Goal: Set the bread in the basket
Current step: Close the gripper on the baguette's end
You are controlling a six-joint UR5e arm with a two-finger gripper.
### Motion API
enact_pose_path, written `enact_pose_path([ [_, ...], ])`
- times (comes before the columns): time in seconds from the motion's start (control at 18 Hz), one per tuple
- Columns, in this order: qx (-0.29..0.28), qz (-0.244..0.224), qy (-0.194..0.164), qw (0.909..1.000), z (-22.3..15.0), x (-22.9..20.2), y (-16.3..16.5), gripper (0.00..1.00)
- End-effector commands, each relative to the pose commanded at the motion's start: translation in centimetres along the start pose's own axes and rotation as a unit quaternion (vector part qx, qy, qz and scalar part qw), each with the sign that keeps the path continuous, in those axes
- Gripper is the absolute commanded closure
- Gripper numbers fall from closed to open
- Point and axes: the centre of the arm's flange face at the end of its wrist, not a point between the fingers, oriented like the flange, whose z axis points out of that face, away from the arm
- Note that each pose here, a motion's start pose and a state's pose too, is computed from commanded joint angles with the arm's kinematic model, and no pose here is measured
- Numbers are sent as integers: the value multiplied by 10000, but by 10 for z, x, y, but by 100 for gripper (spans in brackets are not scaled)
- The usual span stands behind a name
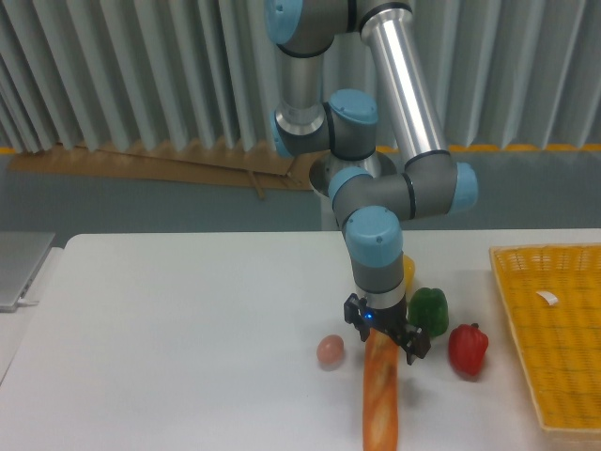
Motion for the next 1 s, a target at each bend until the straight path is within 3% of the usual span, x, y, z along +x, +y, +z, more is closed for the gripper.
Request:
enact_pose_path([
  [1.0, -59, 65, 86, 9999, 19, -4, -13, 0],
])
